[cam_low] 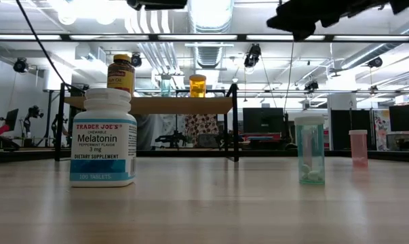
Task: Pick and place medicine bottles onto shelf by color
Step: Put the top left pink pill bottle on the shelf
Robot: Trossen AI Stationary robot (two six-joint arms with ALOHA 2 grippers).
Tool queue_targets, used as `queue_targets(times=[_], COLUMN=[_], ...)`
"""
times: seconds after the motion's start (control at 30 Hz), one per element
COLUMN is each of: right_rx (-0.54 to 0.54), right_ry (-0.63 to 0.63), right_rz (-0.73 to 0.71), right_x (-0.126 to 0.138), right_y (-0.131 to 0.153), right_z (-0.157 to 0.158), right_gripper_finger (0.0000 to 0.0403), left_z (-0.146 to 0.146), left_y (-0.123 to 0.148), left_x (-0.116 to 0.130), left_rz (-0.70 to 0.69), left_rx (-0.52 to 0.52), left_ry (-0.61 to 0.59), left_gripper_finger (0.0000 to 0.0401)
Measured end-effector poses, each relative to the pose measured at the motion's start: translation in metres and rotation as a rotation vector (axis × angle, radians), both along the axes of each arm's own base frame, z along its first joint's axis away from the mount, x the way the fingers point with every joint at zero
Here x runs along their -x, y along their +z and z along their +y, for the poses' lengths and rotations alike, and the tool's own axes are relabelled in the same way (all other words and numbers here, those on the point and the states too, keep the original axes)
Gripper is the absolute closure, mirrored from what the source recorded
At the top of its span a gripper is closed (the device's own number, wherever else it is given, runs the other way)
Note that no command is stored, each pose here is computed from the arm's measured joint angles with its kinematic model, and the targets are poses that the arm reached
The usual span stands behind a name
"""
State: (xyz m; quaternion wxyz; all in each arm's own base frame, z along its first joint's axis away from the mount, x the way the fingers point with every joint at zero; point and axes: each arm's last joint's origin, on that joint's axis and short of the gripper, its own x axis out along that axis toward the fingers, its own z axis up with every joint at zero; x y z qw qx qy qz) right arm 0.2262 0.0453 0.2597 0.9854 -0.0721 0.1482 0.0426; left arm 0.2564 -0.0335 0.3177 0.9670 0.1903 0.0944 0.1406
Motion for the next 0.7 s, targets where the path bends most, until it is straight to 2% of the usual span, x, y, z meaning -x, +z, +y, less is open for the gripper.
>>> queue_targets(times=[0.13, 0.23, 0.3, 0.53, 0.7], right_rx=[-0.034, -0.035, -0.022, 0.017, 0.014], right_ry=[-0.117, -0.217, -0.246, -0.27, -0.303], right_rz=[0.324, 0.571, 0.681, 0.841, 0.867], right_x=[-0.006, -0.005, -0.005, -0.013, -0.02], right_y=[0.011, 0.011, 0.008, -0.02, -0.041], right_z=[-0.005, -0.009, -0.01, -0.01, -0.019], right_gripper_finger=[0.0146, 0.0123, 0.0115, 0.0114, 0.0127], left_z=[0.005, 0.007, 0.008, 0.01, 0.01], left_y=[0.005, 0.008, 0.009, 0.001, -0.006], left_x=[0.016, 0.027, 0.034, 0.044, 0.043], left_rz=[-0.078, -0.115, -0.13, -0.144, -0.13], left_rx=[-0.009, -0.002, 0.001, 0.008, -0.001], left_ry=[0.064, 0.082, 0.082, 0.081, 0.08], left_gripper_finger=[0.0216, 0.0216, 0.0216, 0.0216, 0.0216])
